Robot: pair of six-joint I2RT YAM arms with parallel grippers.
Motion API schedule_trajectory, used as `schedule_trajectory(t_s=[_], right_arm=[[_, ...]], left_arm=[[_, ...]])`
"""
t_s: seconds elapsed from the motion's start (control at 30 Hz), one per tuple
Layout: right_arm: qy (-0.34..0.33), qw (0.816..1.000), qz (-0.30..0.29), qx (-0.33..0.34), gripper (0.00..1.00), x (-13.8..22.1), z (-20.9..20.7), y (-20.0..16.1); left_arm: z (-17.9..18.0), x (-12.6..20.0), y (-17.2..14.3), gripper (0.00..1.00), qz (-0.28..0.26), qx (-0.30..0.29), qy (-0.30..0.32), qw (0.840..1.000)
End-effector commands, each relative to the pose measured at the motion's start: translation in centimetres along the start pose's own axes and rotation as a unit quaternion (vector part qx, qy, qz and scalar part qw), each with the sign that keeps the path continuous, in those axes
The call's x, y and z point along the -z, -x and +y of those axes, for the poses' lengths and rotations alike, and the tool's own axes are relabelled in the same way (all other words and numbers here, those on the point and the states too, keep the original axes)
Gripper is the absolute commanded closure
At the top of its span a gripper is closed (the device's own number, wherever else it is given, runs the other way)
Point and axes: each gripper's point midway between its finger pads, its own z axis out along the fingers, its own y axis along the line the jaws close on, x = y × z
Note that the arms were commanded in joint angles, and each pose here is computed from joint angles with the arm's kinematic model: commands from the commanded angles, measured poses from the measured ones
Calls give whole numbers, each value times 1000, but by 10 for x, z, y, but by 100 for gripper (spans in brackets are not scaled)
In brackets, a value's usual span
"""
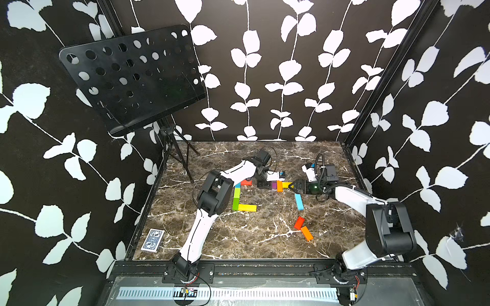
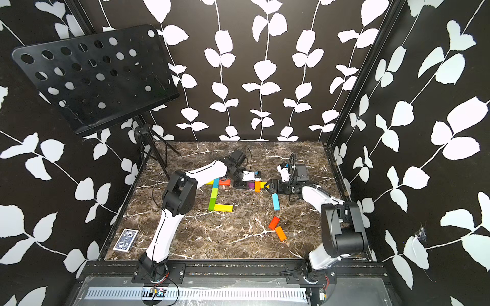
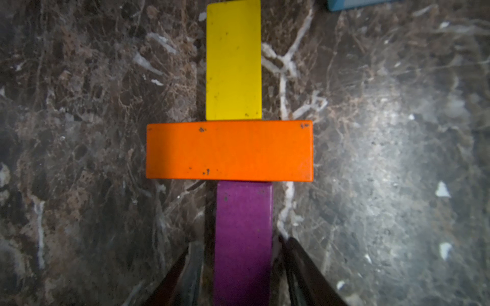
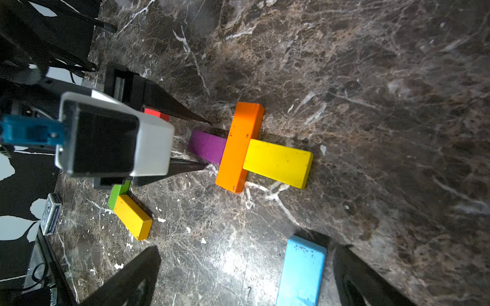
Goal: Assemble the letter t with building blocks
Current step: Assemble the building block at the center of the board.
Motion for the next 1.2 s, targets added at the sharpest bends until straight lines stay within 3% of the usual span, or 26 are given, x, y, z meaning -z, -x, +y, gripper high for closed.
schedule_trajectory(t_s=[0.0,0.2,0.4,0.67,0.83,0.93,1.03,1.17], right_arm=[[8,1000,-11,11,1,-1,1,8],[8,1000,-10,11,1,-1,1,8],[10,1000,-14,14,1,2,4,8],[9,1000,-15,14,1,6,6,8],[6,1000,-3,9,1,3,3,4],[5,1000,1,7,1,1,2,2],[6,1000,8,3,1,-1,0,0],[6,1000,11,-1,1,-4,-2,-1]], left_arm=[[-2,2,4,37,-8,-5,-4,1000],[6,11,11,34,-18,-6,20,1000],[9,49,32,34,-59,22,57,996],[1,90,46,37,-123,124,105,979],[11,91,31,56,-98,287,120,945],[14,92,20,71,-80,369,136,916],[12,93,3,86,-51,422,153,892],[4,86,-13,91,-23,465,152,872]])
